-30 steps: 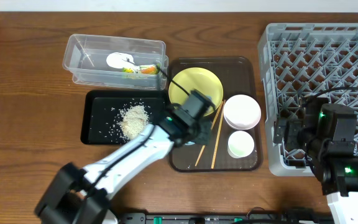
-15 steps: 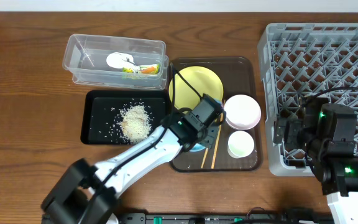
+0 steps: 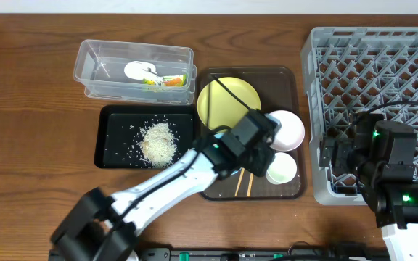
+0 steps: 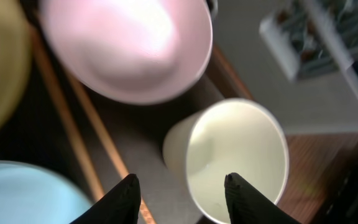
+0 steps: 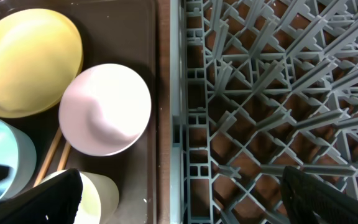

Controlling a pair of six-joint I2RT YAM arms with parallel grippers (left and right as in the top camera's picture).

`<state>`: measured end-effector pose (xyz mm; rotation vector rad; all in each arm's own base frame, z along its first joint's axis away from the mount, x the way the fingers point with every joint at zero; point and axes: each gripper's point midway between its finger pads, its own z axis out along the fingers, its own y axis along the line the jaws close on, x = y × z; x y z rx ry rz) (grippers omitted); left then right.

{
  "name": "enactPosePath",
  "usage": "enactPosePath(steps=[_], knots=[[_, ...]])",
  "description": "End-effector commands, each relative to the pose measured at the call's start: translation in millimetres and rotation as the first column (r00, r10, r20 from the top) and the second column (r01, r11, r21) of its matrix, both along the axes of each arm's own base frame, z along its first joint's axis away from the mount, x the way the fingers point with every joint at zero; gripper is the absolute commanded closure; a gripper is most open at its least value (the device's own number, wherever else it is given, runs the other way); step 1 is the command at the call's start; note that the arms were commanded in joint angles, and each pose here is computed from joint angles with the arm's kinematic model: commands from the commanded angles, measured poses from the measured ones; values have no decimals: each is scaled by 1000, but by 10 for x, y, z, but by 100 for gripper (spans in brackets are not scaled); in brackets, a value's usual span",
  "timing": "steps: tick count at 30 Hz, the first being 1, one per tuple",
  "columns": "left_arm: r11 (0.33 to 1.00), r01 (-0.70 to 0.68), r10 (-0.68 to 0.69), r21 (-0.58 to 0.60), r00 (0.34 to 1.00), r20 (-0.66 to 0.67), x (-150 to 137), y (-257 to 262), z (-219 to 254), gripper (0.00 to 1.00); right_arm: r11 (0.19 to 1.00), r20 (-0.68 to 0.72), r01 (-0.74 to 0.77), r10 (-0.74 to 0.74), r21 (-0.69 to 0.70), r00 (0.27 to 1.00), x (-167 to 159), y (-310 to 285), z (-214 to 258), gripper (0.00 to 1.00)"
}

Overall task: Sort waste into correct bins and load items into the dishwasher rack
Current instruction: 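Grasp the white cup with the left gripper and lift it toward the right gripper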

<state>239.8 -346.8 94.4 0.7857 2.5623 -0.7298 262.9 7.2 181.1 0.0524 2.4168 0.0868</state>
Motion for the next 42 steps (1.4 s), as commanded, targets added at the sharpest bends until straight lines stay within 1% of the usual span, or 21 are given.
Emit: enactPosePath(steps=[1, 2, 3, 5, 6, 10, 12, 14, 16, 18, 20, 21, 23, 24, 26, 28, 31, 34, 36, 38, 42], knots=[[999, 41, -40, 30, 999, -36, -90, -73, -209, 54, 1000, 18, -20, 20, -1, 1000, 18, 36, 76, 1], [998, 43, -41, 44, 998, -48, -99, -70, -284, 57, 1000, 18, -20, 20, -1, 1000, 17, 36, 75, 1], [998, 43, -40, 54, 998, -57, -103, -66, -341, 62, 1000, 16, -20, 20, -1, 1000, 14, 36, 73, 1], [997, 39, -34, 69, 997, -68, -89, -48, -420, 81, 1000, 14, -20, 20, -1, 1000, 10, 36, 69, 1], [997, 31, -26, 70, 997, -67, -62, -29, -421, 94, 1000, 14, -20, 20, -1, 1000, 11, 36, 70, 1], [999, -5, 7, 42, 999, -45, 68, 42, -264, 94, 1000, 16, -20, 20, -1, 1000, 15, 36, 73, 1], [999, -34, 34, 11, 999, -29, 161, 125, -90, 94, 1000, 30, -20, 20, -1, 999, 40, 36, 96, 1], [995, -93, 93, -30, 996, -7, 304, 254, 135, 94, 1000, 42, -13, 13, 6, 999, 64, 37, 116, 1], [979, -187, 188, -84, 982, 6, 500, 437, 377, 94, 999, 54, 8, -10, 33, 998, 97, 44, 139, 1], [939, -308, 310, -152, 951, -6, 729, 650, 602, 94, 995, 66, -46, 40, 84, 997, 134, 170, 157, 1], [891, -387, 383, -237, 921, -66, 905, 800, 773, 93, 974, 89, -173, 162, 148, 983, 154, 402, 189, 1], [868, -405, 389, -288, 914, -113, 963, 829, 850, 94, 944, 110, -271, 254, 190, 961, 150, 571, 214, 1], [818, -413, 346, -400, 909, -231, 1037, 848, 1013, 94, 862, 152, -428, 400, 273, 904, 118, 858, 258, 1], [794, -401, 292, -458, 911, -292, 1045, 832, 1098, 94, 819, 171, -481, 450, 313, 877, 105, 969, 273, 1], [760, -358, 166, -542, 914, -371, 1005, 789, 1220, 94, 733, 209, -563, 525, 381, 825, 99, 1145, 295, 1], [734, -322, 39, -598, 899, -437, 923, 747, 1289, 94, 642, 260, -634, 585, 431, 768, 105, 1288, 328, 1], [716, -283, -90, -638, 869, -487, 806, 694, 1325, 94, 504, 355, -716, 634, 483, 687, 154, 1448, 415, 1], [712, -266, -164, -650, 837, -522, 704, 651, 1320, 94, 362, 475, -802, 661, 476, 581, 209, 1559, 547, 1], [712, -251, -189, -656, 831, -524, 652, 622, 1335, 94, 300, 522, -831, 665, 468, 534, 244, 1594, 585, 1], [714, -241, -202, -657, 829, -522, 616, 587, 1339, 94, 259, 544, -840, 663, 477, 513, 276, 1616, 598, 1], [719, -224, -220, -658, 825, -521, 553, 520, 1342, 94, 180, 579, -862, 674, 473, 458, 245, 1698, 622, 7]])
